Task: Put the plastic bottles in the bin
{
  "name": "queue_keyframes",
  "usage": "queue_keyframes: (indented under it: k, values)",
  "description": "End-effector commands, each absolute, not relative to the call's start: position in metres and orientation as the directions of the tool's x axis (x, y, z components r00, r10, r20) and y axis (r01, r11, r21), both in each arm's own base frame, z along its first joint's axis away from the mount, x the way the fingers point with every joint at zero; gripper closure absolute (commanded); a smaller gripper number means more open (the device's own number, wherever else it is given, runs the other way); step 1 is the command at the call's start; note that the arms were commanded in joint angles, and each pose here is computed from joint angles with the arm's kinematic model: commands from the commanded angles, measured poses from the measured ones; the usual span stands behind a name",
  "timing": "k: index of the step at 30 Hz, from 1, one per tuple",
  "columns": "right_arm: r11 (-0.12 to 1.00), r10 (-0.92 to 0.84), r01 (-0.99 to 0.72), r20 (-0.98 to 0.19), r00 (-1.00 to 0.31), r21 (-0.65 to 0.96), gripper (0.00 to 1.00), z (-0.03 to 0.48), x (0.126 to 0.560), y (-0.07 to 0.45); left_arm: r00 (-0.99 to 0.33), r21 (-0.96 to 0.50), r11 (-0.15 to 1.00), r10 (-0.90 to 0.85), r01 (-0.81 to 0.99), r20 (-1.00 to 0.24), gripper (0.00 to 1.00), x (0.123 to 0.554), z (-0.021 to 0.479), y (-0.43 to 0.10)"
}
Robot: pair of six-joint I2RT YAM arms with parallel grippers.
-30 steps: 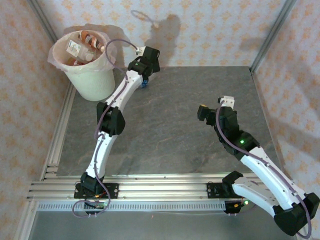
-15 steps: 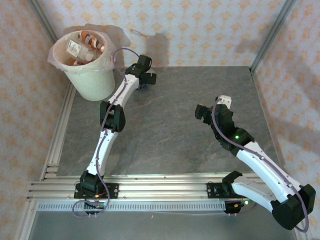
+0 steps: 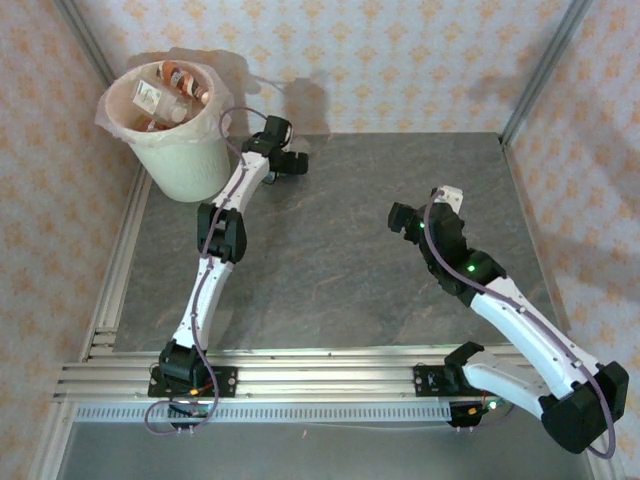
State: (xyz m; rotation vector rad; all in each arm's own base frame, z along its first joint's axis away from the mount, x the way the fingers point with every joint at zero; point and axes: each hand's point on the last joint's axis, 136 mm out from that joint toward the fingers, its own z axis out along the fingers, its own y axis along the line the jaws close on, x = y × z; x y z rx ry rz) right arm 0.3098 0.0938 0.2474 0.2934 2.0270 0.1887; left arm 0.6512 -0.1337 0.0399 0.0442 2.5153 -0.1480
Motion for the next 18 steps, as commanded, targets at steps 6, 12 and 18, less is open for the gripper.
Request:
queue_keyframes:
  k: [6, 12, 18]
  values:
    - [0.948, 0.318, 0.143, -0.859, -0.402, 0.283, 0.0, 0.261, 0.321, 0.095, -0.811, 0.012, 0.998, 0.054, 0.058, -0.582, 0.34, 0.645, 0.046, -0.129]
    - [0.949, 0.313, 0.104, -0.869, -0.383, 0.297, 0.0, 0.272, 0.333, 0.106, -0.799, -0.034, 0.997, 0.035, 0.07, -0.6, 0.5, 0.626, 0.103, -0.141]
    - [0.949, 0.312, 0.074, -0.882, -0.354, 0.306, 0.0, 0.289, 0.35, 0.119, -0.732, -0.024, 0.986, 0.108, 0.168, -0.673, 0.5, 0.571, 0.194, -0.176]
